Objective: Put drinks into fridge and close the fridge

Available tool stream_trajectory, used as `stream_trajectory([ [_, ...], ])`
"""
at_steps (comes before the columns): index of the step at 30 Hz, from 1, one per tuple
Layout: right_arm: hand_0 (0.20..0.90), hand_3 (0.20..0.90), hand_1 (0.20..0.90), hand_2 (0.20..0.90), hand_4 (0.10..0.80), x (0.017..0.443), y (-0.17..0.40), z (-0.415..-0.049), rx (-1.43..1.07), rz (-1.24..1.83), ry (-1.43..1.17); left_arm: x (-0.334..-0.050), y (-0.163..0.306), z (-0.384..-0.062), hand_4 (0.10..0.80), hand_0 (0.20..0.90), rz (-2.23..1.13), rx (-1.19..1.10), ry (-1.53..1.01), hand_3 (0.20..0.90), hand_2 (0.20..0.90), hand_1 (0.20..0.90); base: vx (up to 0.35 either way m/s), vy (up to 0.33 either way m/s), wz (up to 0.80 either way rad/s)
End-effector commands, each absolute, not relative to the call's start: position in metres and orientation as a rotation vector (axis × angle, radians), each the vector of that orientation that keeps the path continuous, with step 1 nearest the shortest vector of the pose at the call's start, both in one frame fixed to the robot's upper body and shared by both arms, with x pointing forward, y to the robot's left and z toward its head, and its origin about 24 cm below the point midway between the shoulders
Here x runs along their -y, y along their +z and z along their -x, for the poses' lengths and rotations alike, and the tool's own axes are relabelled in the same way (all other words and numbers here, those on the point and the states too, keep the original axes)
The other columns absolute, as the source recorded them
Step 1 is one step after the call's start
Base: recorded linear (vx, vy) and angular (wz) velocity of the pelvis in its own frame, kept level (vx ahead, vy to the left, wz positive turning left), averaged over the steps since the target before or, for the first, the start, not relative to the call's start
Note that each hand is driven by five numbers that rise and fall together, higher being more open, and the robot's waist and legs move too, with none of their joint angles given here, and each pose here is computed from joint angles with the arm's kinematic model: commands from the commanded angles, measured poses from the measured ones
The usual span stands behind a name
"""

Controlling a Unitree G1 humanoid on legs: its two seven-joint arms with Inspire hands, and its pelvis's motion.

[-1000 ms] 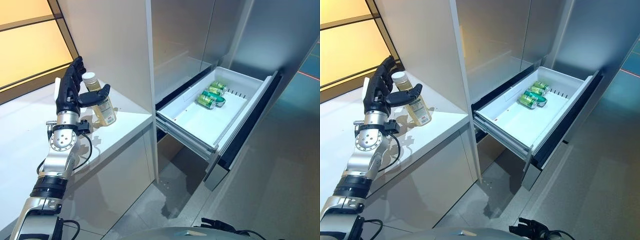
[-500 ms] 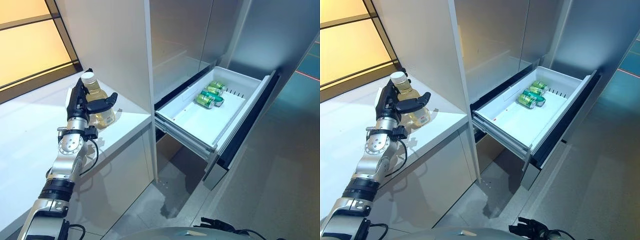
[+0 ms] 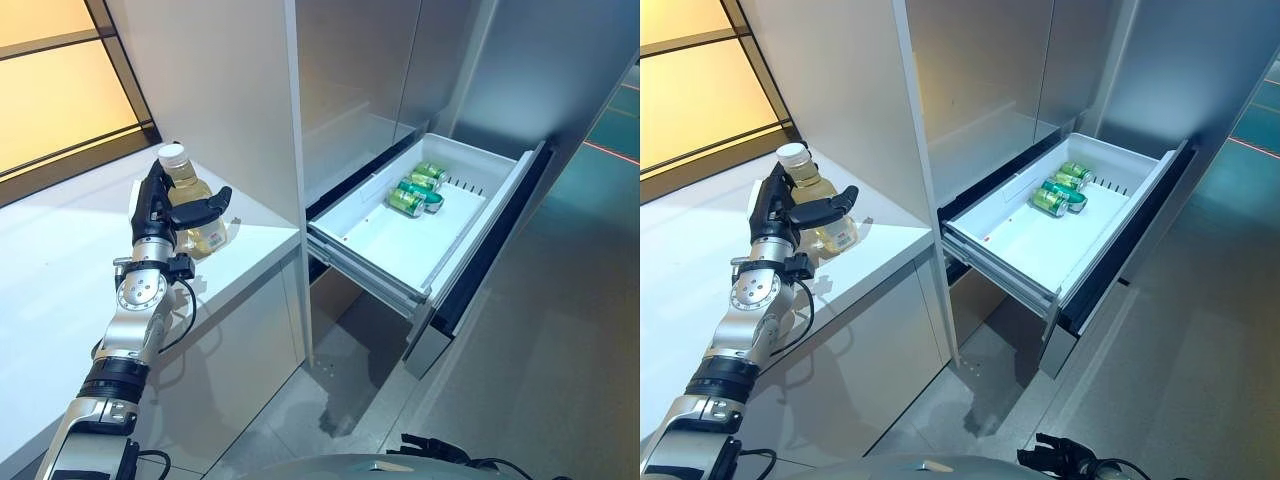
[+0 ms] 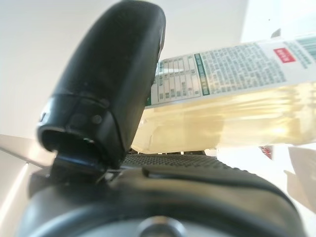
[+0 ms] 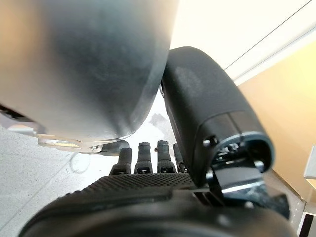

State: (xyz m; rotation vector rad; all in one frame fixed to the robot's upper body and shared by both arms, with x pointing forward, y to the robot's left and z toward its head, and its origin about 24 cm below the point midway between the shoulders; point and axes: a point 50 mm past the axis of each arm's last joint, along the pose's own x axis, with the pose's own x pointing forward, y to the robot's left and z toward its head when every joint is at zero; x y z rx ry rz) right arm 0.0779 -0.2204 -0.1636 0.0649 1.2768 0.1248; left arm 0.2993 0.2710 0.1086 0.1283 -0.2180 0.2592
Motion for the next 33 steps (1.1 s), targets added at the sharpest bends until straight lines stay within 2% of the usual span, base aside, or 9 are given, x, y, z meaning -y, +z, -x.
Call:
stream_trajectory([
  [1,0.900,0.900,0.900,0.900,0.800,0.229,-0.163,-0.067,-1.318,-0.006,0.188,-0.268,0.147,-0.313,0.100,0.300,-0.133,0.380,0.274,0.200,0.300,0.300,0.000,0.000,0.00],
  [4,0.900,0.900,0.900,0.900,0.800,0.225,-0.162,-0.073,-1.286,-0.017,0.204,-0.267,0.148,-0.313,0.100,0.300,-0.139,0.381,0.269,0.200,0.300,0.300,0.000,0.000,0.00],
  [11,0.900,0.900,0.900,0.900,0.800,0.203,-0.146,-0.121,-1.042,-0.029,0.329,-0.261,0.162,-0.310,0.100,0.300,-0.099,0.482,0.221,0.200,0.300,0.300,0.000,0.000,0.00],
  [13,0.900,0.900,0.900,0.900,0.800,0.178,-0.119,-0.161,-0.825,0.021,0.483,-0.250,0.180,-0.304,0.100,0.300,-0.068,0.604,0.145,0.200,0.300,0.300,-0.017,-0.013,0.00],
  [19,0.900,0.900,0.900,0.900,0.800,0.140,-0.053,-0.205,-0.493,0.005,0.692,-0.214,0.210,-0.285,0.100,0.300,-0.039,0.820,-0.116,0.200,0.300,0.300,-0.050,-0.022,0.00],
  [22,0.900,0.900,0.900,0.900,0.800,0.138,-0.030,-0.217,-0.412,-0.008,0.737,-0.201,0.215,-0.276,0.100,0.300,-0.014,0.861,-0.222,0.200,0.300,0.300,-0.044,-0.002,-0.01],
  [23,0.900,0.900,0.900,0.900,0.800,0.138,-0.004,-0.228,-0.310,-0.014,0.782,-0.190,0.218,-0.267,0.100,0.300,0.024,0.889,-0.351,0.200,0.300,0.300,-0.044,0.003,-0.03],
  [25,0.900,0.900,0.900,0.900,0.800,0.138,0.017,-0.235,-0.226,-0.024,0.803,-0.181,0.218,-0.261,0.100,0.300,0.061,0.895,-0.452,0.200,0.300,0.300,-0.051,0.003,-0.04],
  [33,0.900,0.900,0.900,0.900,0.800,0.134,0.111,-0.255,0.169,-0.084,0.857,-0.152,0.209,-0.250,0.100,0.300,0.207,0.830,-0.784,0.200,0.300,0.300,-0.046,-0.002,-0.03],
])
